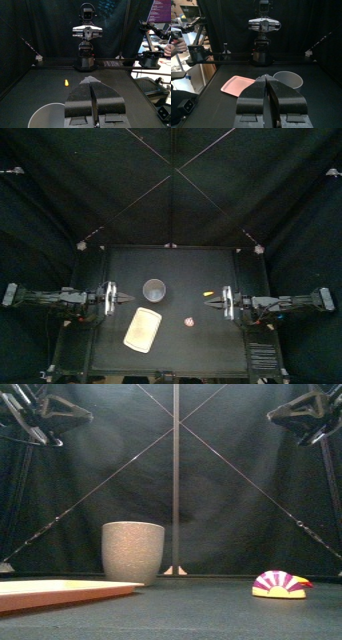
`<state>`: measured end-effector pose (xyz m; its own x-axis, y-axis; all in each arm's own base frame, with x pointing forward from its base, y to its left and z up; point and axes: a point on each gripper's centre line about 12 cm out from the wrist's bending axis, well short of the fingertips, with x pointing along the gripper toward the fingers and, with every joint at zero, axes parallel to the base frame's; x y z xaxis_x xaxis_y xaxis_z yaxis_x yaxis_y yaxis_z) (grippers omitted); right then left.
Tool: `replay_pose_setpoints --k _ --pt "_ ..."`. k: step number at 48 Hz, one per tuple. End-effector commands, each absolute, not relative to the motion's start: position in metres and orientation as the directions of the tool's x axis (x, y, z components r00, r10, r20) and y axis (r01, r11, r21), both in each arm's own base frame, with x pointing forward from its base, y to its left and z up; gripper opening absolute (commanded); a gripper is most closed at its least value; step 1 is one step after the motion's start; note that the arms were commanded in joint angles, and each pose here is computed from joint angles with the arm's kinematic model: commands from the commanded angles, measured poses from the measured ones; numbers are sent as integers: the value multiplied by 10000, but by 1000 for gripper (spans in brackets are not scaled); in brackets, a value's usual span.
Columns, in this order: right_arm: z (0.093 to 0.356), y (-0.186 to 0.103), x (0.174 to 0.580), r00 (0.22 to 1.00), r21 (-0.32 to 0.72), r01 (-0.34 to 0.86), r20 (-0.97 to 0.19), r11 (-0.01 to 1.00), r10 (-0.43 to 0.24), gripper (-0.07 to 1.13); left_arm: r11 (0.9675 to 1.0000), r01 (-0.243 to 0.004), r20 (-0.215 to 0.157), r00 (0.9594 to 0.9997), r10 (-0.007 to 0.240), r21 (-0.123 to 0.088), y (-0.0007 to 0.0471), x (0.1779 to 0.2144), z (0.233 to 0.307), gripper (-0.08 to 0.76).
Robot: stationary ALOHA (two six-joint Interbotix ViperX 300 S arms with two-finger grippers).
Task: Pick the shrimp then place it on the pink plate
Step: Pick the shrimp
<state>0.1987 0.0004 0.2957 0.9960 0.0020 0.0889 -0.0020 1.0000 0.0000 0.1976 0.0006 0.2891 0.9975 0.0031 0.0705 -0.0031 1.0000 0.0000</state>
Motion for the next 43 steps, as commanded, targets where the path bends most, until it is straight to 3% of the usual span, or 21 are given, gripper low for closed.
replay_pose_setpoints --k 1,8,19,26,36,40,43 --pt "2868 -5 2040 9988 1 22 491 10000 -22 -8 10000 -44 383 9993 47 -75 8 2014 2859 12" --pt "2644 -53 2126 9979 60 253 -598 9997 -249 -1 10000 -64 215 9997 65 -75 12 2023 2850 14" --pt "2238 -336 2238 9242 156 1547 -3556 9878 -1391 63 10000 -61 153 9999 61 -44 11 2020 2830 14" --pt "2070 -511 2222 8252 231 2367 -5324 9713 -1885 337 10000 -61 31 10000 61 -44 11 2013 2788 14" --pt "2157 -575 2299 8286 700 2786 -5218 9579 -2028 873 10000 -61 31 10000 61 -29 11 2012 2784 14" --pt "2138 -569 2290 8256 643 2751 -5270 9593 -2014 985 10000 -57 15 10000 57 -14 11 2011 2778 14" --pt "2089 -557 2270 8150 583 2706 -5452 9609 -1964 983 10000 -76 31 10000 77 -29 14 2012 2784 14"
